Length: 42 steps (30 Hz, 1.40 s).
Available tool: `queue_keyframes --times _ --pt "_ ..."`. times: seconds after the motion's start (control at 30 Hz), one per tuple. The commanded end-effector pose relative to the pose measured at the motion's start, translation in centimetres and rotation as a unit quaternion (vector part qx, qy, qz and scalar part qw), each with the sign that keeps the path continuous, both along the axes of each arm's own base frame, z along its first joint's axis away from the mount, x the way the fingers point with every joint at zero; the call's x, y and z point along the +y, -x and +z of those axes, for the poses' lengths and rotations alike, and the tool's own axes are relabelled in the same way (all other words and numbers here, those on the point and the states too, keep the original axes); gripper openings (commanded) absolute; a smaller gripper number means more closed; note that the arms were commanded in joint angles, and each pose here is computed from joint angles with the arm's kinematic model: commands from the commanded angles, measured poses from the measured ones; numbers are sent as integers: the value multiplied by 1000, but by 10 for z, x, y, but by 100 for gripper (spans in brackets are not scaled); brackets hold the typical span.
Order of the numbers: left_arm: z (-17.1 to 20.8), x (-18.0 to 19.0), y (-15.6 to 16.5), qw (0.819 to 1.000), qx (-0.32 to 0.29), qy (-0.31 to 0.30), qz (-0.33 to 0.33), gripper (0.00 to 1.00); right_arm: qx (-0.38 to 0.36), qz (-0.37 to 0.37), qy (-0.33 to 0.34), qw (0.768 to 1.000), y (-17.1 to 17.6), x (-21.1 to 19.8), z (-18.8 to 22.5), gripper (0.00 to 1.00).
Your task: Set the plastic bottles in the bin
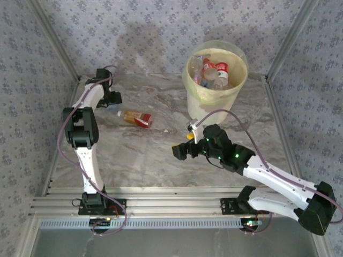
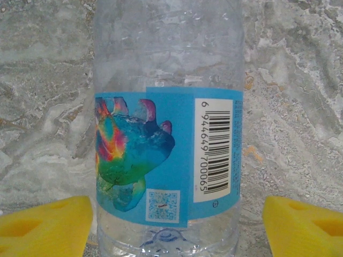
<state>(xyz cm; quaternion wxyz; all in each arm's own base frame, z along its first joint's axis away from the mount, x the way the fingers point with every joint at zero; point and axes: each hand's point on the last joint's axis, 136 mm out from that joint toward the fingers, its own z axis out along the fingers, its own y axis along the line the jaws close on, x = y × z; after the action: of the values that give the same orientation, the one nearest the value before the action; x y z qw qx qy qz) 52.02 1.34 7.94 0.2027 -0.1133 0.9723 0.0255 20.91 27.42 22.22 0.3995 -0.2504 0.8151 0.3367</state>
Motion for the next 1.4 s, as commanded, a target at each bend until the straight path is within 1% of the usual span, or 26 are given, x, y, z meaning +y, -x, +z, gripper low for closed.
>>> queue_keyframes --times 0.0,0.17,0.27,0.33,0.43,0.5,0.6,0.73,0.83,0.9,0.93,1.0,1.07,1.13,1.2,1.27,1.37 --pt "-9 2 6 1000 23 -6 -1 81 9 -9 5 1000 1 -3 -3 99" --pt "-15 4 7 999 31 -13 0 84 9 -10 4 1000 2 -4 -2 99" --pt "-18 4 8 999 35 -12 1 81 10 -13 5 1000 1 -5 -4 99" --pt "-17 3 8 999 34 -10 1 77 11 -14 4 1000 1 -5 -5 99" --pt "-12 3 7 1000 25 -8 0 67 14 -16 2 1000 1 -5 -7 99" --pt "-5 3 7 1000 16 -7 1 66 15 -20 0 1000 0 -5 -7 98" --pt "15 -3 7 1000 -10 9 0 65 13 -42 -3 999 -6 -8 -5 98" --pt "59 -19 8 997 -58 39 -15 66 31 -64 -23 997 -17 -6 -1 98" --pt "89 -42 13 992 -93 75 -38 66 47 -79 -50 995 -25 -1 9 97" --pt "105 -64 20 986 -112 108 -66 67 61 -91 -74 991 -32 1 19 97" --pt "116 -76 21 980 -131 123 -81 67 68 -95 -90 989 -36 2 25 97" --pt "128 -101 32 970 -147 157 -110 67 90 -104 -119 983 -44 4 36 97" --pt "145 -128 44 955 -171 197 -142 67 107 -108 -146 978 -53 3 50 97" --pt "160 -151 58 939 -190 225 -175 67 128 -116 -164 971 -63 -1 60 98" --pt "175 -171 74 923 -215 238 -213 66 162 -126 -178 962 -76 -6 68 98" --pt "189 -192 91 903 -242 250 -253 67 194 -120 -193 954 -88 -6 77 98" --pt "200 -222 117 878 -267 255 -306 67 205 -114 -208 949 -104 -4 90 98"
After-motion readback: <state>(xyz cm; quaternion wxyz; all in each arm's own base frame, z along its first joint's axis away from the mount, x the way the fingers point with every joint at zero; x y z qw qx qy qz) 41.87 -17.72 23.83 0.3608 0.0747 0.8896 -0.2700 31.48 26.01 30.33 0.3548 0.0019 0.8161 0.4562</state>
